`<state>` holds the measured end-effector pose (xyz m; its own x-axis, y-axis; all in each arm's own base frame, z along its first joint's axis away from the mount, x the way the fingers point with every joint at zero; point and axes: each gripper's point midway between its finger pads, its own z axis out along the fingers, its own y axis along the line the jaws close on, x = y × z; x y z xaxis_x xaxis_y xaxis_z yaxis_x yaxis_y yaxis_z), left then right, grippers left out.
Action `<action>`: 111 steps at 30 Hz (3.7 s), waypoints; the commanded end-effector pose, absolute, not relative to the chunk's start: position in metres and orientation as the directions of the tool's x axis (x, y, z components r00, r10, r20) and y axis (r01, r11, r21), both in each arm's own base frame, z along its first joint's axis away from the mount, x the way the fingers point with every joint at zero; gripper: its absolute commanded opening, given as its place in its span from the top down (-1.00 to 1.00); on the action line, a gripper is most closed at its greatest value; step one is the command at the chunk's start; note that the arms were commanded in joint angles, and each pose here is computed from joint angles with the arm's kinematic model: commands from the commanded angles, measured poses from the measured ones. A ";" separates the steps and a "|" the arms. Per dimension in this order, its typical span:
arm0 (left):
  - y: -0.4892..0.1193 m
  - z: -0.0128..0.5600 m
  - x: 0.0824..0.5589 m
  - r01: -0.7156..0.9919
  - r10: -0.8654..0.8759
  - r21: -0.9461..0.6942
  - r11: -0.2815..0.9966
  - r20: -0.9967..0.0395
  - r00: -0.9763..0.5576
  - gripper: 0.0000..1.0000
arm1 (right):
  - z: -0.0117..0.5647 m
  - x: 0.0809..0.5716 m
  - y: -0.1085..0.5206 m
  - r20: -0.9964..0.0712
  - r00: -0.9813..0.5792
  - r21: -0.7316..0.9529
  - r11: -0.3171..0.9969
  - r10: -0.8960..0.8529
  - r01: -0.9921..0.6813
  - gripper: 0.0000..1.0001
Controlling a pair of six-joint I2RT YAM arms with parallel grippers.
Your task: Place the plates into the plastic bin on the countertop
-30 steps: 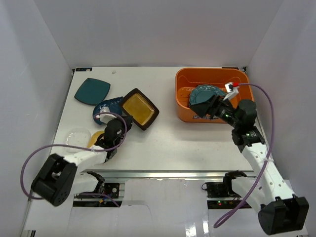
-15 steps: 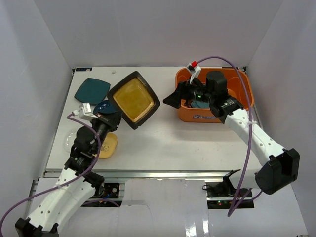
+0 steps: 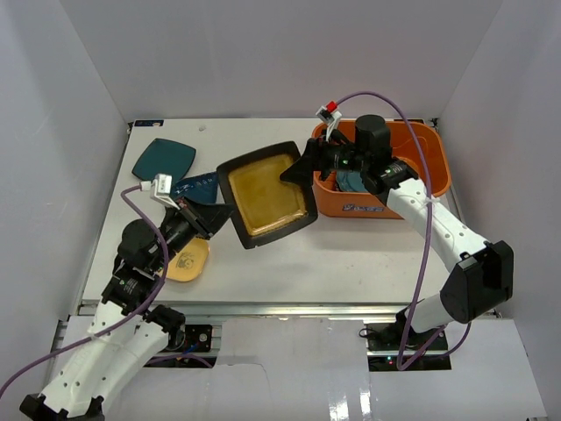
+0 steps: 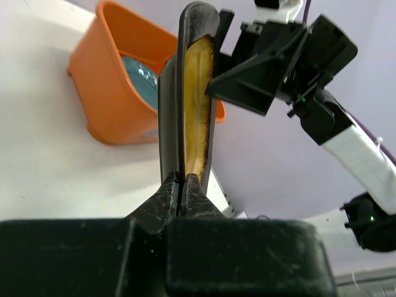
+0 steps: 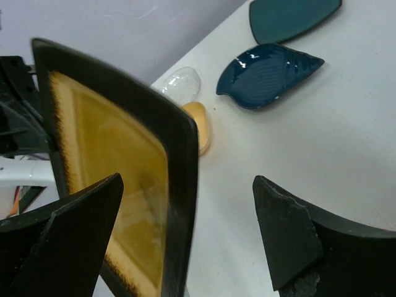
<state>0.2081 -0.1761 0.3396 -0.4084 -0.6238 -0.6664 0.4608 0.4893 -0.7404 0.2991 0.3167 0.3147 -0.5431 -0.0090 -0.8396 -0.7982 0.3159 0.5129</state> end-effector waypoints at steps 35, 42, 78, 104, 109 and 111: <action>-0.143 0.246 0.213 0.391 -0.207 -0.389 0.834 -0.878 -0.431 -0.96 | 0.250 0.456 0.009 -0.723 -0.347 0.630 0.776 0.597 0.024 0.84; -0.138 0.238 0.226 0.336 -0.195 -0.365 0.869 -0.874 -0.446 -0.96 | 0.195 0.467 0.002 -0.674 -0.433 0.613 0.780 0.598 0.123 0.76; 0.016 0.164 0.364 -0.429 -0.591 -0.423 0.798 -0.690 -0.418 -0.82 | 0.307 0.360 0.109 -0.848 -0.213 0.526 0.818 0.485 -0.234 -0.96; 0.063 0.048 0.418 -0.531 -0.588 -0.282 0.799 -0.557 -0.587 0.76 | 0.193 0.173 0.387 -0.796 -0.599 0.560 0.473 0.082 -0.680 -0.51; 0.057 0.056 0.406 -0.546 -0.620 -0.319 0.775 -0.550 -0.559 1.00 | 0.155 0.188 0.444 -0.765 -0.644 0.542 0.561 0.021 -0.626 -0.73; 0.046 0.070 0.404 -0.520 -0.637 -0.376 0.767 -0.542 -0.549 1.00 | 0.129 0.193 0.463 -0.739 -0.674 0.538 0.591 -0.013 -0.601 -0.90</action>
<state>0.4249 0.0452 0.0654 -0.5482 -0.6240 -0.5569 -0.4880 0.7794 -0.3930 0.1723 0.4267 0.1001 -0.6964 -0.1166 -0.7081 -0.6195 0.5957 0.5112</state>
